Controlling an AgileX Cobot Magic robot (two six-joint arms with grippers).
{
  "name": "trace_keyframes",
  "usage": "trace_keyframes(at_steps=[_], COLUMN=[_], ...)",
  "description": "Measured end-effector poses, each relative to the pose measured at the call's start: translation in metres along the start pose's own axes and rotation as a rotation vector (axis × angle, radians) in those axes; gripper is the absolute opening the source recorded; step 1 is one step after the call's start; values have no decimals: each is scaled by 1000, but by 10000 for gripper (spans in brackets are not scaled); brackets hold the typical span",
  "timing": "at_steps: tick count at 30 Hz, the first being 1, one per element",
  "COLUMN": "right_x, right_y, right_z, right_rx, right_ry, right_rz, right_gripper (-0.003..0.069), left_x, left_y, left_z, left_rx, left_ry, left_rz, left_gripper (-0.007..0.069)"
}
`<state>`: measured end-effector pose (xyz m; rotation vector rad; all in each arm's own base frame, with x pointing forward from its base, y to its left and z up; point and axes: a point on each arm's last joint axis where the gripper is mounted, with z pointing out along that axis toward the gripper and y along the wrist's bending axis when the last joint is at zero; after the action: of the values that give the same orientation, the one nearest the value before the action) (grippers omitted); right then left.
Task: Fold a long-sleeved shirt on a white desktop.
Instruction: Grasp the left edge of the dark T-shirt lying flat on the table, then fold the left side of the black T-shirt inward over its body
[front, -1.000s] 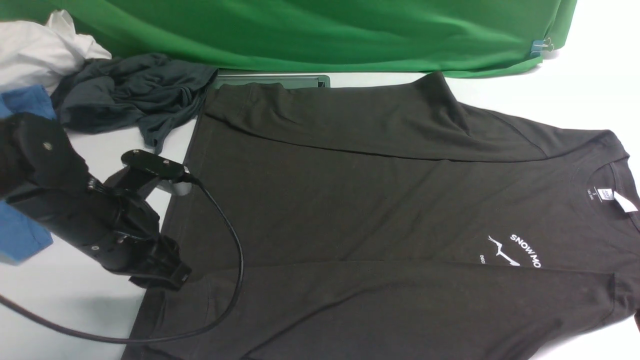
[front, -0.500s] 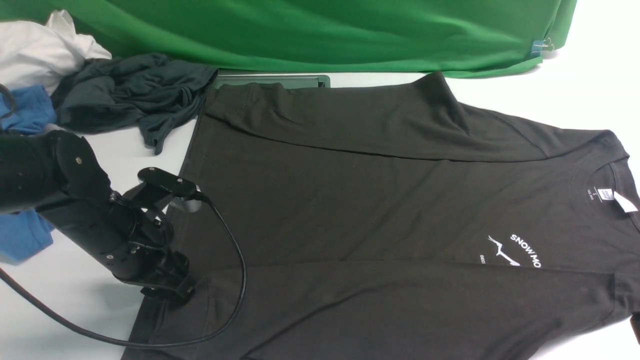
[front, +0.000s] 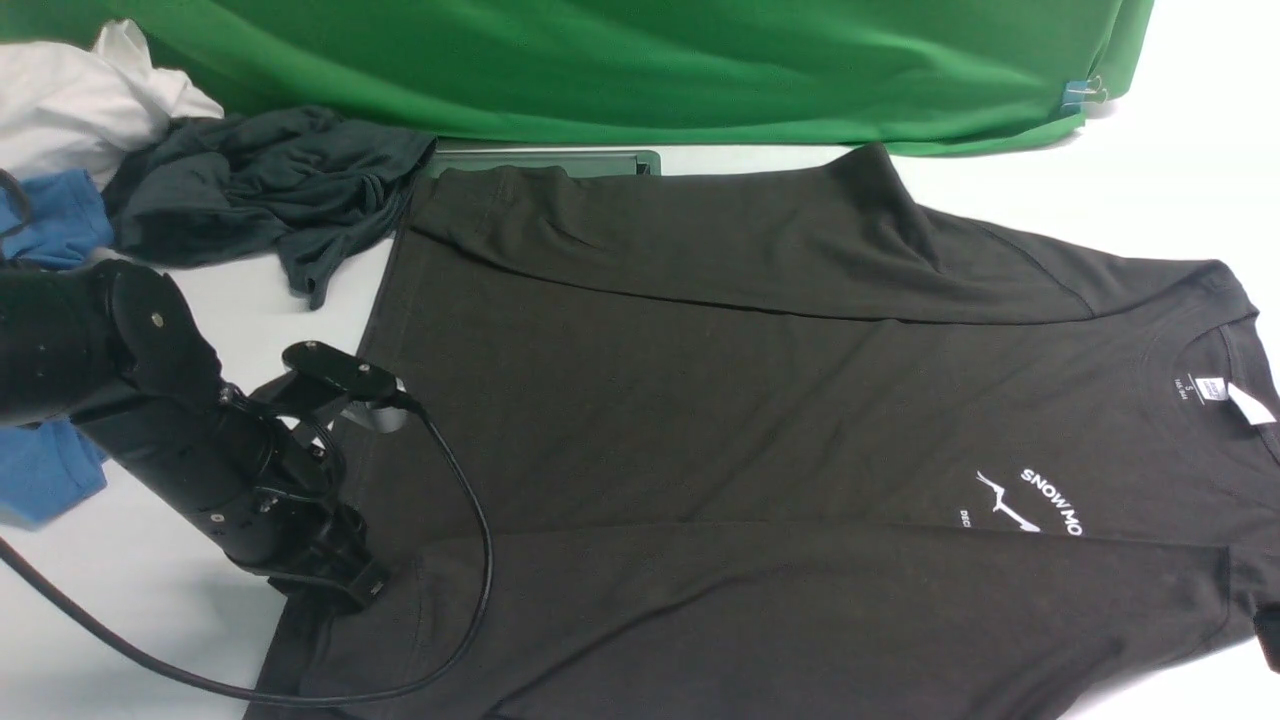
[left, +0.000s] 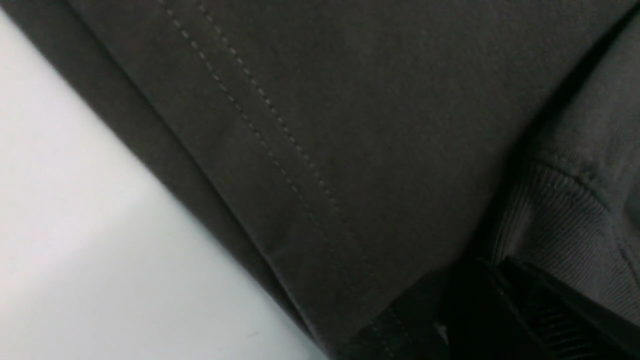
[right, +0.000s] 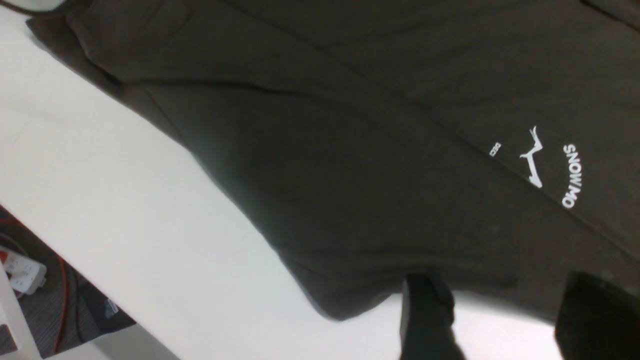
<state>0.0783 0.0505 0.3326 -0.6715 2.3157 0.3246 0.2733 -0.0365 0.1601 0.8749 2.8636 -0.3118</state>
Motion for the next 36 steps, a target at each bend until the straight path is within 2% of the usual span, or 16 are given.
trace_keyframes(at_steps=[5,8,16,18,24,31,36], right_x=[-2,-6,-26,-29,-45,-71,-75], right_y=[0,-1,-9,-11,-19,-29,-43], right_z=[3,12,60,74,140,200,243], right_rx=[-3,-6,-11,-16,-62,-92,-122], right_ry=[2,43,159,207,406,442,503], right_rz=[3,9,-45,-53,-170,-321,-405], right_gripper=[297,237,233,237,314,367,409], left_x=[-2,-9,-15,-14,-12,-12,-9], left_y=[-2,-4,-11,-12,-14,-15,-21], left_z=[-13,-37,-67,-67,-67,-71,-86], left_rx=[-24,-58,-45,-35,-14,-14,-36], left_ry=[-34,-94,-118,-106,-80,-84,-131], left_rz=[-25,-42,-47,-49,-65,-63,-60], left_gripper=[29,29,29,29,29,29,29])
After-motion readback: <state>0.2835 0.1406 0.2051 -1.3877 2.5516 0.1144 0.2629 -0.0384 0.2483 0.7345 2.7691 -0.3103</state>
